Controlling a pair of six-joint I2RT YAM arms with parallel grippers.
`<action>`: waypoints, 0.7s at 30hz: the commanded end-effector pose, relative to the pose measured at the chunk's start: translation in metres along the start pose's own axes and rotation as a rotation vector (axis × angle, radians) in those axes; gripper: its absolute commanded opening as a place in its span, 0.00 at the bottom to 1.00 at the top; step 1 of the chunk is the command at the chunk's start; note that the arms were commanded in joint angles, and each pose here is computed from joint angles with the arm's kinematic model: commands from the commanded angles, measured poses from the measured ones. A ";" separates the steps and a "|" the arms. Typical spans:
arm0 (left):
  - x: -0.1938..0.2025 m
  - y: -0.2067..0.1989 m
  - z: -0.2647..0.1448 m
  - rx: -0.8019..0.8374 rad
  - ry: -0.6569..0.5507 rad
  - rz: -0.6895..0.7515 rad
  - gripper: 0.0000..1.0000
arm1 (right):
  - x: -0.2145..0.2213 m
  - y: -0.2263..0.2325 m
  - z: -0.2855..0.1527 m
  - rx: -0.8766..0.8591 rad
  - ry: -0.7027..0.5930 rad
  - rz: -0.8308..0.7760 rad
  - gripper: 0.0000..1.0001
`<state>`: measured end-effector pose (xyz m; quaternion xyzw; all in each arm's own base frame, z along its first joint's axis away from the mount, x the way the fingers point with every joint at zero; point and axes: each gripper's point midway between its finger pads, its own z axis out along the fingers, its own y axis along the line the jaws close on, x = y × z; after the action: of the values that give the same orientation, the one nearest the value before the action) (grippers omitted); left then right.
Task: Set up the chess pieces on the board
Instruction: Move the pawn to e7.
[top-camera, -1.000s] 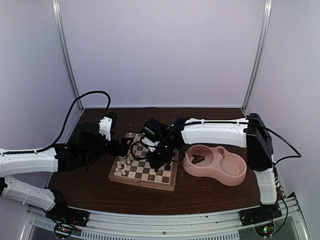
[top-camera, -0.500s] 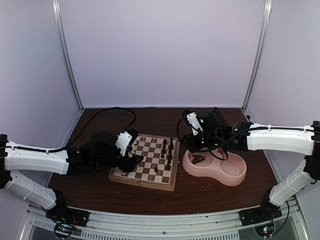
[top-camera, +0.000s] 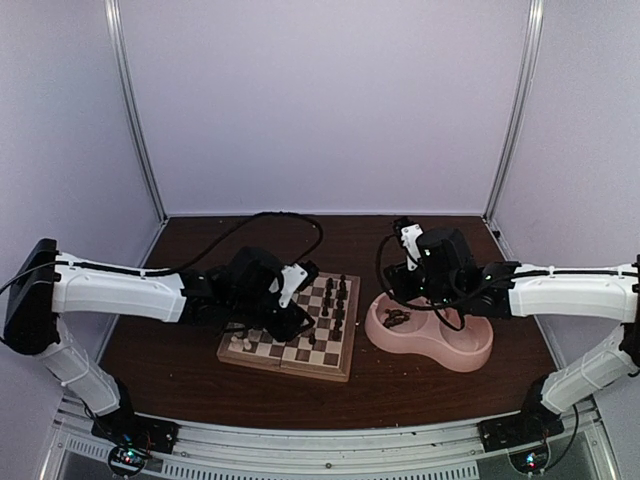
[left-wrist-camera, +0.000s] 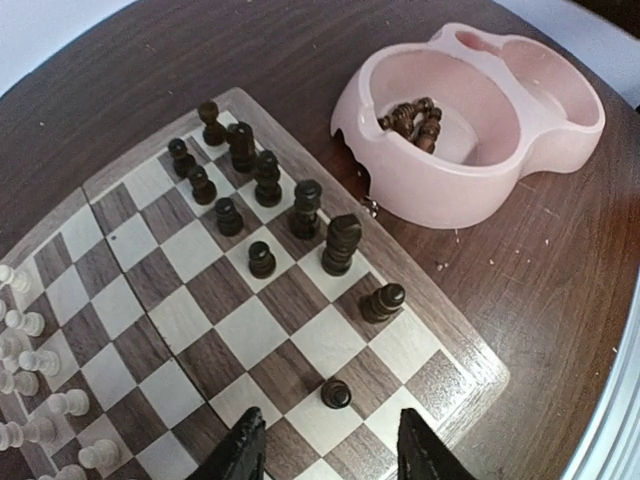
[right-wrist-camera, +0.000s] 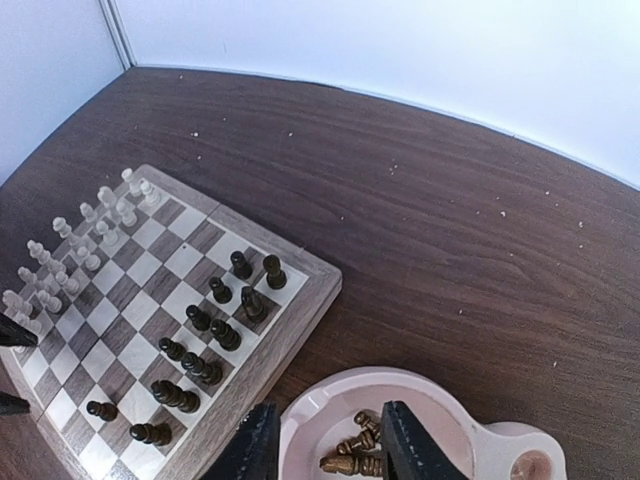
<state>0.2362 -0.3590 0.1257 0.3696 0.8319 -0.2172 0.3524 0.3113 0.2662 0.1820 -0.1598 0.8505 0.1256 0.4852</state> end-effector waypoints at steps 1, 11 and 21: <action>0.014 -0.016 0.019 0.073 0.114 -0.039 0.44 | -0.013 -0.013 -0.007 0.062 -0.074 0.026 0.37; 0.028 -0.018 0.044 0.011 0.225 0.012 0.36 | -0.010 -0.014 -0.004 0.067 -0.063 0.033 0.38; 0.032 -0.008 0.051 -0.061 0.254 0.029 0.32 | -0.010 -0.014 -0.004 0.062 -0.056 0.036 0.38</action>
<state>0.2289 -0.3800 0.0665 0.3955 0.8700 -0.1587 0.2479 0.3152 0.2574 0.1894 -0.1380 0.8434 0.1158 0.5062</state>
